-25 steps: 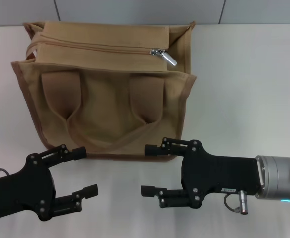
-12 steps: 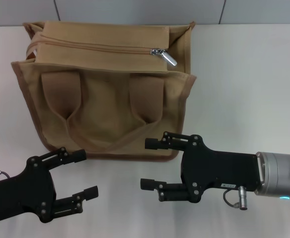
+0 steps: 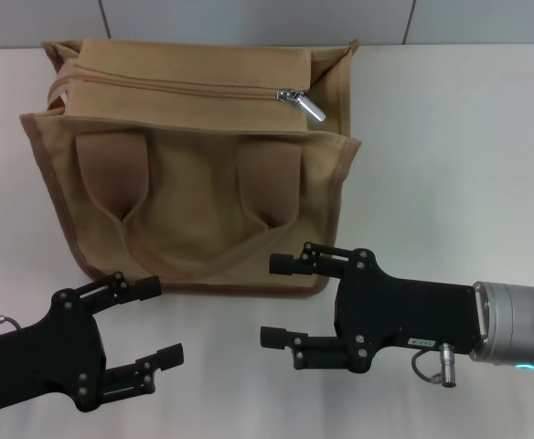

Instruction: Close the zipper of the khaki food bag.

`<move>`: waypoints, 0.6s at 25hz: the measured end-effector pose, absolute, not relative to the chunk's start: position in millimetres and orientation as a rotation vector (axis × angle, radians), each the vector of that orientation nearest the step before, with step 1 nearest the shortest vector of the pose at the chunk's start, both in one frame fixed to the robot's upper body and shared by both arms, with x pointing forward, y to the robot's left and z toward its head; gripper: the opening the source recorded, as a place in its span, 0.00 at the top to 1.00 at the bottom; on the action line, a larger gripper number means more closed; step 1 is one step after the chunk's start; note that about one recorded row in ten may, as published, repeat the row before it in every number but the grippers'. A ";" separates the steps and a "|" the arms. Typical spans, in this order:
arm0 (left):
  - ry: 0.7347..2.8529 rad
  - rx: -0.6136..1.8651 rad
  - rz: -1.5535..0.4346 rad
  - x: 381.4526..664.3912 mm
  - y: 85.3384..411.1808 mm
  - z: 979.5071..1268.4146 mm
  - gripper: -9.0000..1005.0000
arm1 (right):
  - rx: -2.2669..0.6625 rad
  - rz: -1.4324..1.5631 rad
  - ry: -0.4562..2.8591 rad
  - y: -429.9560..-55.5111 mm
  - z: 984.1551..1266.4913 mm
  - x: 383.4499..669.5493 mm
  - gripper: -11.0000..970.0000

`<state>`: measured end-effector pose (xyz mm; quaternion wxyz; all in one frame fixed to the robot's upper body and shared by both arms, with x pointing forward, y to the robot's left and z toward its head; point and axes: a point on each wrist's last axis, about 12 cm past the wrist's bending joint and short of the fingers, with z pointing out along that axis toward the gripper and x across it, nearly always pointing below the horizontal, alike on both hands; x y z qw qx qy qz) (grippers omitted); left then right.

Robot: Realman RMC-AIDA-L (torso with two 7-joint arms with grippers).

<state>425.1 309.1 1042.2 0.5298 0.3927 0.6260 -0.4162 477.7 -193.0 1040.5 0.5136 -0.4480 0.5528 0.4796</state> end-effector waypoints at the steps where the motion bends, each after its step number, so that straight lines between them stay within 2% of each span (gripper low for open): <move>1: 1.492 0.940 -0.991 425.1 309.1 1042.2 0.22 | -1.076 1.153 1.328 -192.9 1040.6 477.9 0.22; 15: 1.482 0.948 -0.974 424.2 308.1 1040.4 0.22 | -1.058 1.150 1.326 -192.9 1041.5 478.9 0.22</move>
